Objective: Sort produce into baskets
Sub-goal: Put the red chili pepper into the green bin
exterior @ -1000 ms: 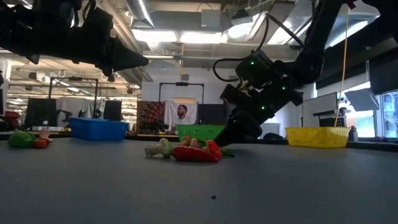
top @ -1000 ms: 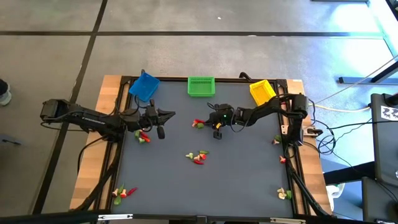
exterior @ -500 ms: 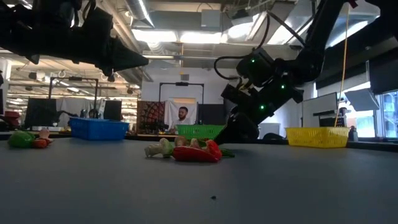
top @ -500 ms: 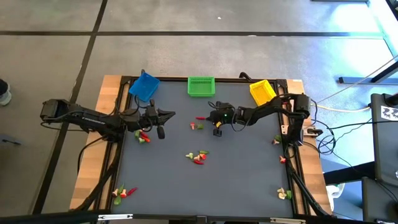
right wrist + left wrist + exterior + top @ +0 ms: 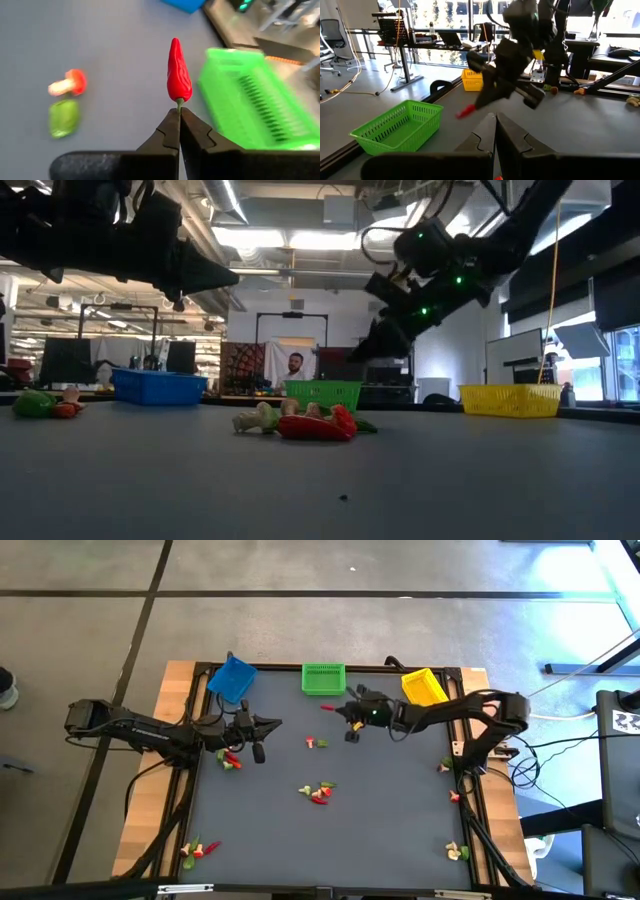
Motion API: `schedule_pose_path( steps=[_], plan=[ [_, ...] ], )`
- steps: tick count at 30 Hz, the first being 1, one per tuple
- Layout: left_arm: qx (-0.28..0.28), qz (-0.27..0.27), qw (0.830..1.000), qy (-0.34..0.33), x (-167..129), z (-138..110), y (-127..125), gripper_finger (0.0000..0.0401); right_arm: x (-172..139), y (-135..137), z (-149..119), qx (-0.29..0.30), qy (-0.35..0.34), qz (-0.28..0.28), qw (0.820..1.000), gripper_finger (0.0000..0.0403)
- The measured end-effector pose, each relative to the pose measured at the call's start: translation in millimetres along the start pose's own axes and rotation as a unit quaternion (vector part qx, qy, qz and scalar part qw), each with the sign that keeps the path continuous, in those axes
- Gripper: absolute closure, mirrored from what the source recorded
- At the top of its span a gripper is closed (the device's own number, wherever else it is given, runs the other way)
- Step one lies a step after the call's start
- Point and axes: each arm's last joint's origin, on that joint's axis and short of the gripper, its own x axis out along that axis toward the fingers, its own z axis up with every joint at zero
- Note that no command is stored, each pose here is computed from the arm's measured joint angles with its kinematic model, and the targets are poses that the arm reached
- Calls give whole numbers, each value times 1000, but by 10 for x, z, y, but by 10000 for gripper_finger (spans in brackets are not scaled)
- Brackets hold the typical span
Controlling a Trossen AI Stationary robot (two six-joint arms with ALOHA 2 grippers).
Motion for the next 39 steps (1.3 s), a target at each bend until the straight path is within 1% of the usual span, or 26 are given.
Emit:
schedule_pose_path(
  steps=[6, 8, 13, 15, 20, 28, 34, 39],
  plan=[
    [-2, 0, 1000, -5, 0, 11, 0, 395, -112, -317, 57, 25, -11, -46, 999, 398],
    [-5, 0, 1000, -12, 0, 25, -1, 395, -105, -414, 85, 30, -3, -55, 998, 398],
    [0, 0, 1000, -15, 0, 31, 0, 395, -54, -691, 205, 39, 31, -52, 997, 398],
    [0, 0, 1000, -15, 0, 31, -1, 395, -18, -796, 252, 43, 39, -59, 997, 398],
    [0, 0, 1000, -14, 0, 29, 2, 395, 90, -1022, 265, 57, 59, -63, 995, 398],
    [-2, 3, 1000, -11, 3, 24, 9, 395, 339, -1138, 32, 71, 94, -61, 991, 397],
    [-2, 3, 1000, -11, 3, 23, 10, 395, 440, -1157, -127, 76, 118, -59, 988, 397],
    [-2, 3, 1000, -11, 3, 23, 10, 395, 476, -1142, -170, 76, 124, -57, 988, 397]
  ],
)
